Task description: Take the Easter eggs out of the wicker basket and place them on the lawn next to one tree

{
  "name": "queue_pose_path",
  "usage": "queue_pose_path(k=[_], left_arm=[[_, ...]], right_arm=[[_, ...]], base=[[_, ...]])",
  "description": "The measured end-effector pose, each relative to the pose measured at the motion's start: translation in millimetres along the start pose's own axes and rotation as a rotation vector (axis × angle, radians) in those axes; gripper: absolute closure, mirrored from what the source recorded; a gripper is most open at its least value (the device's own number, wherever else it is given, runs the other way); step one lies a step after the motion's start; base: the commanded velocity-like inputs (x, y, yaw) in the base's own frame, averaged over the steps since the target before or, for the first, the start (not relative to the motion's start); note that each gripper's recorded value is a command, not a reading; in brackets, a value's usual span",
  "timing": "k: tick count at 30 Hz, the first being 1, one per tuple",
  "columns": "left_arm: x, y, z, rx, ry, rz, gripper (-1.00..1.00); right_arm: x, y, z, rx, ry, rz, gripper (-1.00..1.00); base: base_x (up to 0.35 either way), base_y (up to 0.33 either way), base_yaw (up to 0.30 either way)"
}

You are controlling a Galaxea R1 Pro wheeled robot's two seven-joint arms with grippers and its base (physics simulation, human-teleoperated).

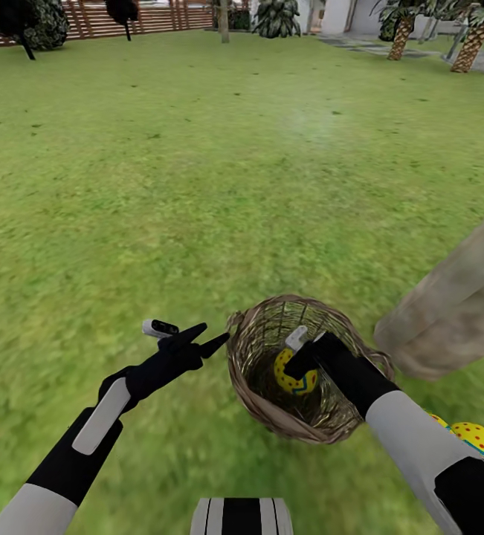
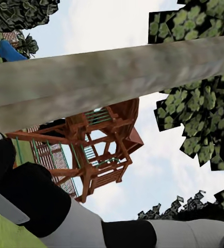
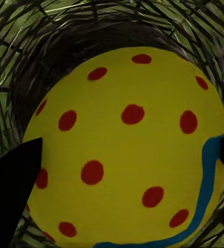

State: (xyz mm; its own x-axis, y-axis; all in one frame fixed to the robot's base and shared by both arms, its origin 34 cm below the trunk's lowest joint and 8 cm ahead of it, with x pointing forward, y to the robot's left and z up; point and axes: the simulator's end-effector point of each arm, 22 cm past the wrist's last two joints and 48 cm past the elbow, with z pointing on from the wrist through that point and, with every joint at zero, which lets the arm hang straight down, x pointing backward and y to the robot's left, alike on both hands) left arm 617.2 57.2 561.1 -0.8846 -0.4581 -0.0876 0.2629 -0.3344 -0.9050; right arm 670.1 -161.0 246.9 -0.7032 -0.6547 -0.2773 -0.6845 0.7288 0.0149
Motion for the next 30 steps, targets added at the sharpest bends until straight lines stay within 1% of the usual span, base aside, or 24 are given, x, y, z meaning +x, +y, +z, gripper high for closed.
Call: queue_pose_path(k=[1, 2, 3, 4, 5, 7, 10, 11, 16, 17, 18, 21, 23, 24, 27, 28, 29, 30], left_arm=[[0.0, -2.1, 0.7, 0.001, 0.002, 0.003, -1.00], [0.0, -4.2, 1.3, 0.003, 0.003, 0.007, -1.00], [-0.1, -6.4, 1.9, 0.004, 0.005, 0.011, -1.00], [-0.2, -8.6, 2.4, 0.005, 0.007, 0.015, -1.00], [-0.2, -11.0, 3.1, 0.007, 0.008, 0.019, -1.00], [-0.1, -15.3, 4.6, 0.011, 0.011, 0.026, -1.00], [-0.2, -22.1, 7.0, 0.017, 0.014, 0.037, -1.00], [-0.4, -24.4, 7.7, 0.019, 0.015, 0.041, -1.00], [-0.2, -35.8, 11.7, 0.030, 0.021, 0.059, -1.00], [-0.2, -38.0, 12.3, 0.032, 0.022, 0.063, -1.00], [-0.1, -40.1, 13.0, 0.033, 0.023, 0.066, -1.00], [0.4, -46.7, 15.3, 0.039, 0.027, 0.076, -1.00], [0.9, -51.0, 16.8, 0.043, 0.030, 0.082, -1.00], [1.3, -53.5, 17.8, 0.045, 0.032, 0.086, -1.00], [2.4, -62.0, 20.9, 0.055, 0.039, 0.100, -1.00], [2.7, -64.4, 21.7, 0.057, 0.040, 0.103, -1.00], [3.0, -66.6, 22.4, 0.059, 0.042, 0.107, -1.00], [3.2, -68.8, 23.2, 0.061, 0.043, 0.110, -1.00]], right_arm=[[-1.9, 5.5, -4.0, -0.033, -0.006, 0.000, 1.00], [1.7, 0.0, -9.2, -0.049, -0.010, 0.016, 1.00], [1.2, -7.8, -14.8, -0.054, -0.025, 0.053, 1.00], [-0.9, -10.2, -19.2, -0.066, -0.038, 0.076, 1.00], [-3.4, -8.6, -23.0, -0.085, -0.049, 0.087, 1.00], [-10.4, -8.4, -30.9, -0.096, -0.070, 0.090, 1.00], [-29.8, -20.0, -51.1, -0.084, -0.134, 0.108, 1.00], [-31.6, -22.7, -56.2, -0.085, -0.144, 0.109, 1.00], [-26.4, -27.3, -82.8, -0.152, -0.165, 0.098, 1.00], [-25.7, -29.6, -92.8, -0.189, -0.184, 0.118, 1.00], [-25.6, -26.9, -103.4, -0.247, -0.207, 0.141, 1.00], [-14.2, -25.6, -125.6, -0.342, -0.223, 0.153, 1.00], [-15.2, -18.2, -142.6, -0.420, -0.250, 0.161, 1.00], [-17.2, -11.1, -154.2, -0.480, -0.272, 0.167, 1.00], [-18.4, -6.0, -189.1, -0.604, -0.337, 0.189, 1.00], [-21.6, -6.2, -203.6, -0.646, -0.376, 0.202, 1.00], [-24.5, -7.2, -213.7, -0.669, -0.405, 0.212, 1.00], [-27.2, -10.4, -221.9, -0.678, -0.432, 0.223, 1.00]], base=[[0.000, 0.000, 0.000], [0.000, 0.000, 0.000], [0.000, 0.000, 0.000], [0.000, 0.000, 0.000], [0.000, 0.000, 0.000], [0.000, 0.000, 0.000], [0.000, 0.000, 0.000], [0.000, 0.000, 0.000], [0.000, 0.000, 0.000], [0.000, 0.000, 0.000], [0.000, 0.000, 0.000], [0.000, 0.000, 0.000], [0.000, 0.000, 0.000], [0.000, 0.000, 0.000], [0.000, 0.000, 0.000], [0.000, 0.000, 0.000], [0.000, 0.000, 0.000], [0.000, 0.000, 0.000]])
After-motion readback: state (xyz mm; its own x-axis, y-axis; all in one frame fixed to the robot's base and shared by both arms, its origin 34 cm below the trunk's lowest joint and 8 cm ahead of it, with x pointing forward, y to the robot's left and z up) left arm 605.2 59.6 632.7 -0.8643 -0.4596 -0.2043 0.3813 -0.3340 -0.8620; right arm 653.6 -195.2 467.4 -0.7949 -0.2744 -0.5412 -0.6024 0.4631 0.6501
